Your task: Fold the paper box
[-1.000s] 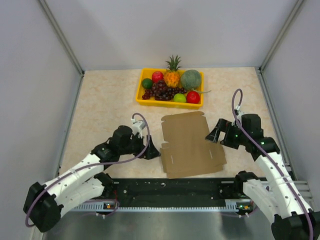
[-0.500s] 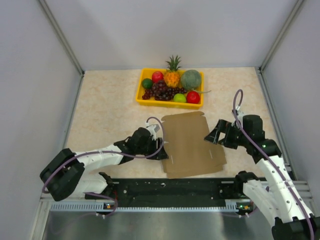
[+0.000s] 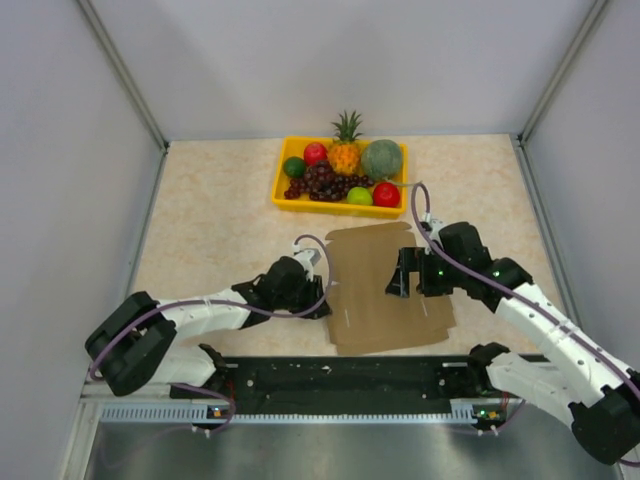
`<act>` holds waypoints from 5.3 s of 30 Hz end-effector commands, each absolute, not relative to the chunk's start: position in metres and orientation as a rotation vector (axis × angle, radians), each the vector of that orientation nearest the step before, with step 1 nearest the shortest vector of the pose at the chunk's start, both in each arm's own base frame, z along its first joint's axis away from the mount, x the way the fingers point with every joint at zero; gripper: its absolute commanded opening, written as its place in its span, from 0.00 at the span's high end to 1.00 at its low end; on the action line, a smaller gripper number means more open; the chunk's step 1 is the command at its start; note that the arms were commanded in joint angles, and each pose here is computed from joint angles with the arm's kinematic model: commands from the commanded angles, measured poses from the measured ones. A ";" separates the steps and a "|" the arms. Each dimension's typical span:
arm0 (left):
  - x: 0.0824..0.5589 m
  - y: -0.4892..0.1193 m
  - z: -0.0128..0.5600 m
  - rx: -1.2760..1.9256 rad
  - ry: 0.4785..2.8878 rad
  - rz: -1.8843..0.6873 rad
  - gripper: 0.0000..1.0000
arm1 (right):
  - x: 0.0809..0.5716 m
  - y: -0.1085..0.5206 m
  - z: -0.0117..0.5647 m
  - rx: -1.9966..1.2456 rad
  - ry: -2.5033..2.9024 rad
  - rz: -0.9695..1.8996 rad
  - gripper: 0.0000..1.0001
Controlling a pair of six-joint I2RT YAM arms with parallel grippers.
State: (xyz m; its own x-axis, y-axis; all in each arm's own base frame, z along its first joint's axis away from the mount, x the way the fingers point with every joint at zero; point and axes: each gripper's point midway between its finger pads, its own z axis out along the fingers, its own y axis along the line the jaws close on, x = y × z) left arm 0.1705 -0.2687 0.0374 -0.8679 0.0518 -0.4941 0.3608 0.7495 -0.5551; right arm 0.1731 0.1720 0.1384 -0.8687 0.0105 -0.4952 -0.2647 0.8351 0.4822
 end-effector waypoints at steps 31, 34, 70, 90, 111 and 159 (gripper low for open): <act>0.157 -0.258 0.223 1.021 1.753 -0.887 1.00 | 0.206 0.303 0.322 -1.360 1.313 0.858 0.27; 0.162 -0.257 0.224 1.062 1.738 -0.839 1.00 | 0.196 0.310 0.321 -1.456 1.241 0.858 0.27; 0.192 -0.235 0.299 0.893 1.601 -0.652 0.69 | 0.209 0.334 0.268 -1.674 1.175 0.631 1.00; 0.246 -0.196 0.250 0.273 1.686 -1.046 0.01 | 0.265 0.233 0.334 -0.793 1.310 0.913 1.00; 0.248 -0.249 0.249 0.832 1.393 -1.293 0.25 | 0.225 0.229 0.369 -0.739 1.224 1.151 1.00; 0.200 -0.252 0.237 1.120 1.713 -1.352 1.00 | 0.234 0.289 0.312 -1.252 1.620 1.036 0.25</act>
